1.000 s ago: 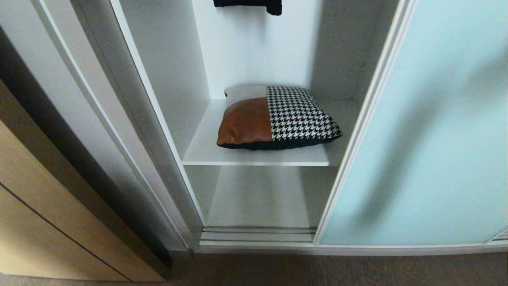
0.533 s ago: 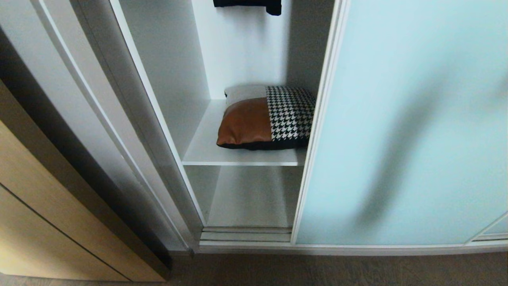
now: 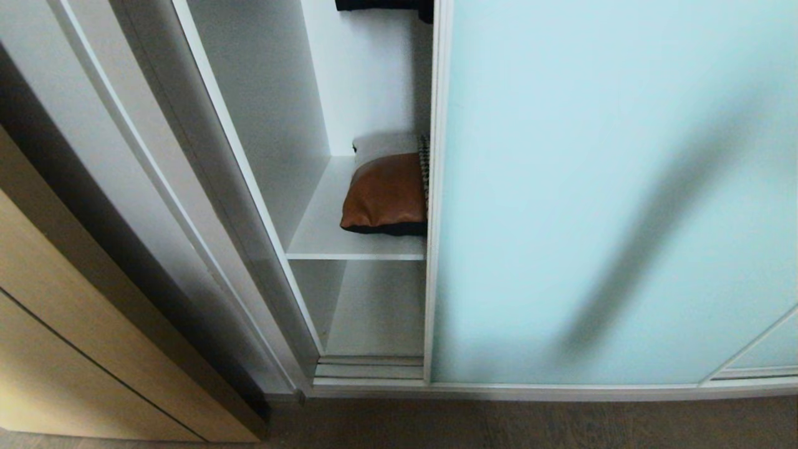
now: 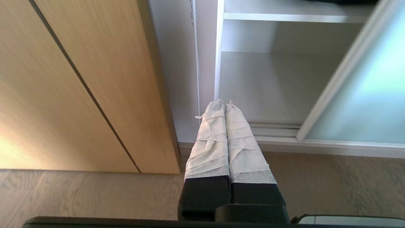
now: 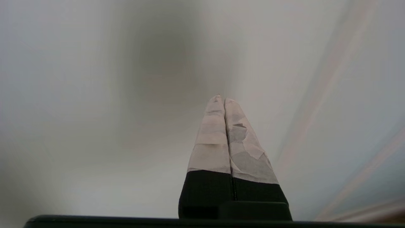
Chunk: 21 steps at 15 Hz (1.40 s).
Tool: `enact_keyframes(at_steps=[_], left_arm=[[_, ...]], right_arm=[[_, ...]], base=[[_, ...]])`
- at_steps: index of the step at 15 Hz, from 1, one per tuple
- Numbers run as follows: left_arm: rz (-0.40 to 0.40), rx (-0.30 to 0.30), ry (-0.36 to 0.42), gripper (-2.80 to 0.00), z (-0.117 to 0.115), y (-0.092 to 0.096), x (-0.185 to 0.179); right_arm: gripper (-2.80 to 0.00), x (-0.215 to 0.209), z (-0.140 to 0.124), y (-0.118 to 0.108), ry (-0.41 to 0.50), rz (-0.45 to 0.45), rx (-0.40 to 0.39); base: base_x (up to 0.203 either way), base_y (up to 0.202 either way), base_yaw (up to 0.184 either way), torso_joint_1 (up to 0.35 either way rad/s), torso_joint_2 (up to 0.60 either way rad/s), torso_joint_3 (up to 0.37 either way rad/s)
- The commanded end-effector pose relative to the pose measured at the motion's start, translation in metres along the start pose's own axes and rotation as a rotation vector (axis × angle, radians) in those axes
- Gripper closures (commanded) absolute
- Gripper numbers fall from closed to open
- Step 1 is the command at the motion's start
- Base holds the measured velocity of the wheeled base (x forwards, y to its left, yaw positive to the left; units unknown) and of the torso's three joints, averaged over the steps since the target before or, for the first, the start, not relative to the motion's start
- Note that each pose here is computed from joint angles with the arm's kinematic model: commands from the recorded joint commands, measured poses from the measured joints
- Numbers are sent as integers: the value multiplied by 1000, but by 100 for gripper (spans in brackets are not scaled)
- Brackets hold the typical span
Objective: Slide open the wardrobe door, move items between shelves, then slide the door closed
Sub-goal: Close the door
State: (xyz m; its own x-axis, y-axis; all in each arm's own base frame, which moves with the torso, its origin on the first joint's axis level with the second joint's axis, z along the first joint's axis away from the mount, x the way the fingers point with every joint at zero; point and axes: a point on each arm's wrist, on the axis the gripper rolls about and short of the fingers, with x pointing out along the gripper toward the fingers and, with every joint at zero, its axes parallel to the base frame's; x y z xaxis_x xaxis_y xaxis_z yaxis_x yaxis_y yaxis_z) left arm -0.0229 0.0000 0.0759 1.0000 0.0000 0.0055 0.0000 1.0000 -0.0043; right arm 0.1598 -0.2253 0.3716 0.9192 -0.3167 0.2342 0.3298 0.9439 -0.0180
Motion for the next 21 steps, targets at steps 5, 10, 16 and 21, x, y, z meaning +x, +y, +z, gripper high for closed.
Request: enact_keyframes(at_steps=[5, 10, 16, 21], left_arm=[[0, 0, 2, 0, 0, 0, 0], [0, 0, 2, 0, 0, 0, 0], [0, 0, 2, 0, 0, 0, 0], [0, 0, 2, 0, 0, 0, 0]], right_arm=[[0, 38, -16, -50, -12, -100, -10], [0, 73, -42, -85, -14, -149, -2], [0, 110, -61, -83, -37, -63, 123], [0, 123, -63, -57, -21, 41, 174]], base=[[0, 0, 0, 0, 0, 0], [0, 0, 0, 0, 0, 0], [0, 0, 0, 0, 0, 0], [0, 0, 0, 0, 0, 0]])
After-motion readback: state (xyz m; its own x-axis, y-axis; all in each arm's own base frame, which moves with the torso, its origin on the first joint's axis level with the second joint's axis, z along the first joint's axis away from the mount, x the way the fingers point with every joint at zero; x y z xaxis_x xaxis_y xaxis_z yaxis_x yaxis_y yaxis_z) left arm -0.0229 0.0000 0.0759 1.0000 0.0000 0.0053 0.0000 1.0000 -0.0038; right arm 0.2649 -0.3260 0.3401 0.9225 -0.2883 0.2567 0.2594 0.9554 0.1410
